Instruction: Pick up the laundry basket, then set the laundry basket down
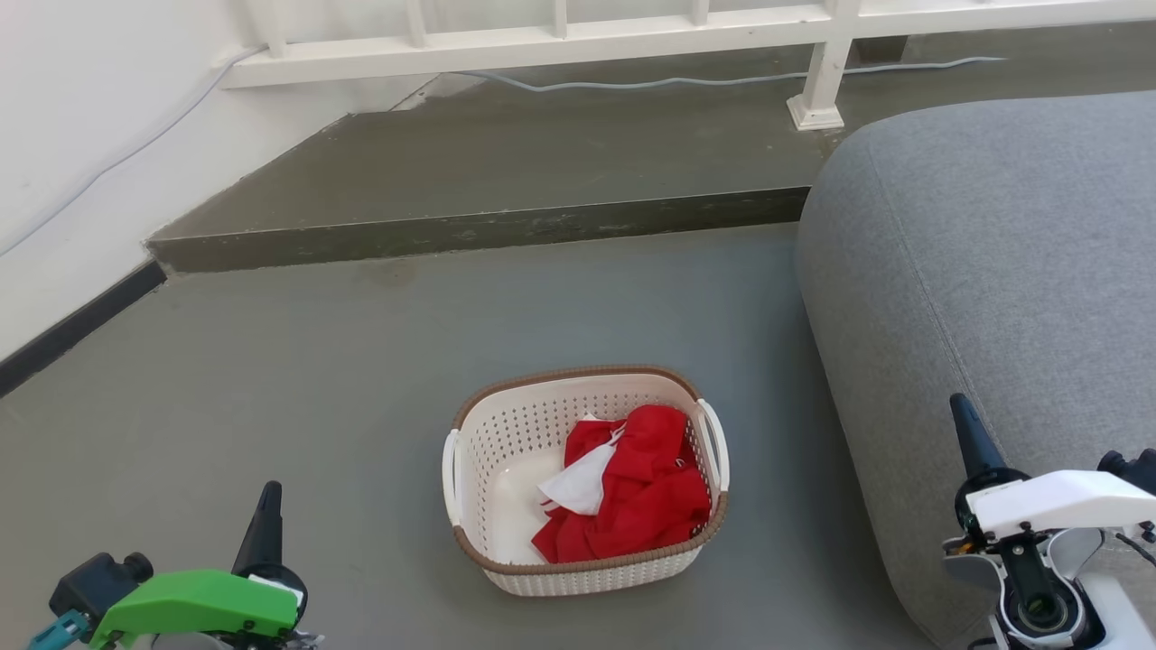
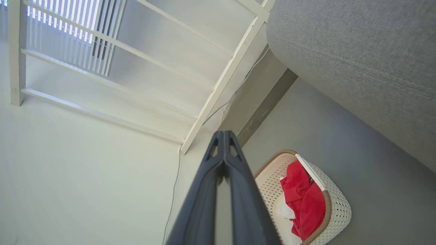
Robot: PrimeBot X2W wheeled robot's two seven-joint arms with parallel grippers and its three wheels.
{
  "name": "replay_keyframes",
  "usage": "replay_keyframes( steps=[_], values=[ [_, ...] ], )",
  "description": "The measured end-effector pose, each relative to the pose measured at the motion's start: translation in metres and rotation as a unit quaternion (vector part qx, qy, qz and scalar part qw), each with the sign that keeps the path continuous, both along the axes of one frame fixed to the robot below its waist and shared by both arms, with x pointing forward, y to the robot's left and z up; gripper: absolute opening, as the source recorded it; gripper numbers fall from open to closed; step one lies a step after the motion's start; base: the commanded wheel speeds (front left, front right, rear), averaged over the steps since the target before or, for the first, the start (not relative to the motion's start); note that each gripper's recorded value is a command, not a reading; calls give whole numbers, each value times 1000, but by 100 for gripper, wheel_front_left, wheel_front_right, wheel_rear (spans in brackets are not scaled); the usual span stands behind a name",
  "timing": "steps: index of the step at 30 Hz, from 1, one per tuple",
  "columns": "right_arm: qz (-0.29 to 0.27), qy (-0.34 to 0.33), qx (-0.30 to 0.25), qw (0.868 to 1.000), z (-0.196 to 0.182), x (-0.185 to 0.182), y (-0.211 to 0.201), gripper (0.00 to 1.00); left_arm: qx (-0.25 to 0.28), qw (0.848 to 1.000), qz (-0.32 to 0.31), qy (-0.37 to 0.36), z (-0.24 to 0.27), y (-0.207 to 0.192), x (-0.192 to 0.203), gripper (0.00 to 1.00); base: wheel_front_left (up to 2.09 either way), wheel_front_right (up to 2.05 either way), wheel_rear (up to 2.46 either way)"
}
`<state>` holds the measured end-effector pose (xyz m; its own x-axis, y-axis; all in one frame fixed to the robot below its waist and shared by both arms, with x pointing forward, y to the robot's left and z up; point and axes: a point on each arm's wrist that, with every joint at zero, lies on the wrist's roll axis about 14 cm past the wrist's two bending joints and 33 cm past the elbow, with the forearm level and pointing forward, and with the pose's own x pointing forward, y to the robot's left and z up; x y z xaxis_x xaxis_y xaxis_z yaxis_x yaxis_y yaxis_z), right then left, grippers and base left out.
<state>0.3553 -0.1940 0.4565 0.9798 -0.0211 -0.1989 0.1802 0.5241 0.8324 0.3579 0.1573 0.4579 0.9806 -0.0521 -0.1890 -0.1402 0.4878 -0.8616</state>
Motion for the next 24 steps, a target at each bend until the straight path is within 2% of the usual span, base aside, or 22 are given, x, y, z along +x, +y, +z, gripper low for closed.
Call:
replay_keyframes(
  steps=[14,24],
  values=[
    [-18,-11,98,995,5,6,-3,0,-87,996,15,1,1,8,3,0,0,0,0],
    [-31,-30,177,983,12,12,-7,0,-163,986,32,-9,6,16,7,0,0,0,0]
  ],
)
